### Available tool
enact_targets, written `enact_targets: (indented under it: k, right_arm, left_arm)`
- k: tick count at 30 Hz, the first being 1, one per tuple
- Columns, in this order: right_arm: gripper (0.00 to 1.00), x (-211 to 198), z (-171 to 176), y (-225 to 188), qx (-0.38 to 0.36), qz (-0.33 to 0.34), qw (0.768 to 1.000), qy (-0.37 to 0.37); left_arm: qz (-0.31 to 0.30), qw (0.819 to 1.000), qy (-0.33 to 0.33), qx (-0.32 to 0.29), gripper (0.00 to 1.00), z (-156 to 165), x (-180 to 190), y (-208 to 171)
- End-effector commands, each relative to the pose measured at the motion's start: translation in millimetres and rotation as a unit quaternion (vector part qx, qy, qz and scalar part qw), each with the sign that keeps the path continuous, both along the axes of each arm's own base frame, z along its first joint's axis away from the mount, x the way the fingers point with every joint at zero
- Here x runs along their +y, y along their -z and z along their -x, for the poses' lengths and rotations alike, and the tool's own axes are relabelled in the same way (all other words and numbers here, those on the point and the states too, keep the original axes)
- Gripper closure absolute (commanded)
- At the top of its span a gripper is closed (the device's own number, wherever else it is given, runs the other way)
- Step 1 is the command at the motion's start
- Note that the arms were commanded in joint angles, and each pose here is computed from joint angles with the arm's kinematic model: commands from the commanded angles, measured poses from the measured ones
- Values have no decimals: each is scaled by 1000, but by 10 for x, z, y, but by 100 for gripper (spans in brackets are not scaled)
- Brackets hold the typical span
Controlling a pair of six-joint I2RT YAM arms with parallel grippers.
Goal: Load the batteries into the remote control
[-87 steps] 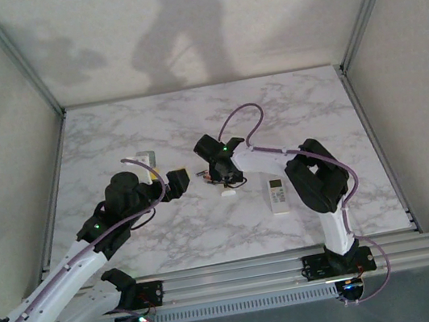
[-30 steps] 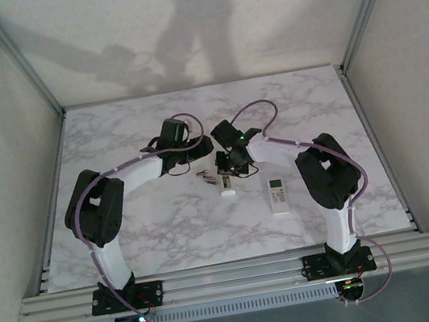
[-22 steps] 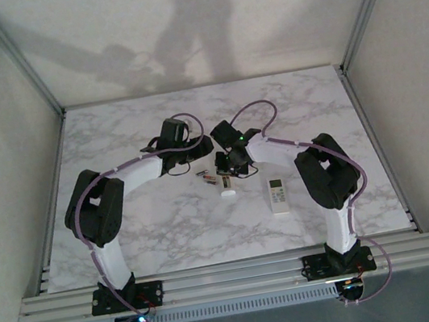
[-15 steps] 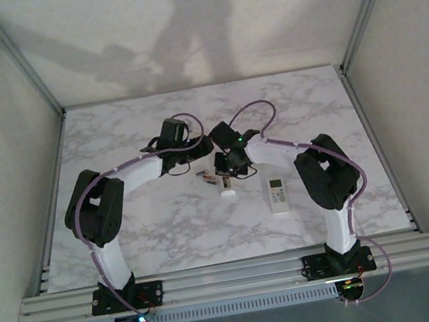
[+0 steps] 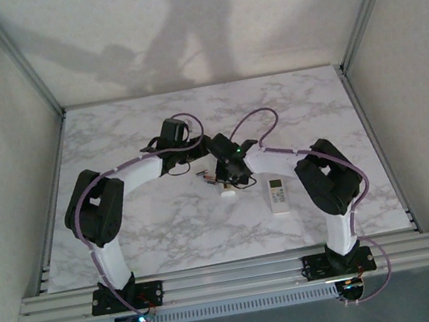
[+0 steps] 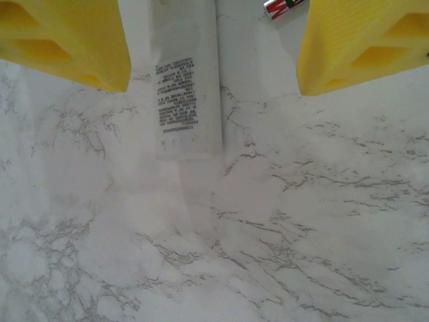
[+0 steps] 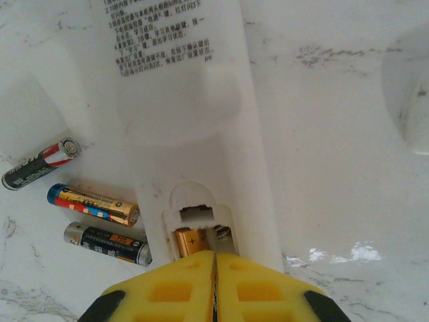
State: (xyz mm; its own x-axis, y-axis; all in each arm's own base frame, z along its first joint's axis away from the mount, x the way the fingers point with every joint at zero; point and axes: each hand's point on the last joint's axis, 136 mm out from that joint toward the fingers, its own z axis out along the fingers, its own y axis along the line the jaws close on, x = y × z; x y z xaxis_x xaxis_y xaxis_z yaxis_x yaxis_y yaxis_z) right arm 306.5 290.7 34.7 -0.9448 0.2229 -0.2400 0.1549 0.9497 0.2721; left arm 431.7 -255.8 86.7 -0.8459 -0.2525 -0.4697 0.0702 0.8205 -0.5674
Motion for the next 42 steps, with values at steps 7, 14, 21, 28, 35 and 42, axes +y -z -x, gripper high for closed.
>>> enact_targets:
  k: [7, 14, 21, 28, 35, 42]
  right_arm:
    - [91, -119, 210, -187, 13, 31, 999, -9]
    - [78, -38, 33, -778, -84, 15, 993, -85]
    - [70, 289, 121, -842, -99, 17, 953, -285]
    - [71, 442, 65, -578, -56, 107, 913, -390]
    - [72, 557, -66, -353, -31, 151, 895, -420]
    - [75, 611, -108, -163, -16, 166, 891, -422]
  left_arm:
    - [14, 999, 4, -37, 33, 17, -7, -324]
    - [-2, 991, -34, -129, 23, 144, 351, -1095]
    - [-20, 971, -112, -208, 22, 694, 1153, -1795]
    - [-44, 953, -123, -273, 19, 1358, 1553, -2191]
    - [-34, 958, -121, -258, 12, 1594, 1609, -2019]
    - [-26, 961, -117, -247, 7, 1648, 1595, -1913]
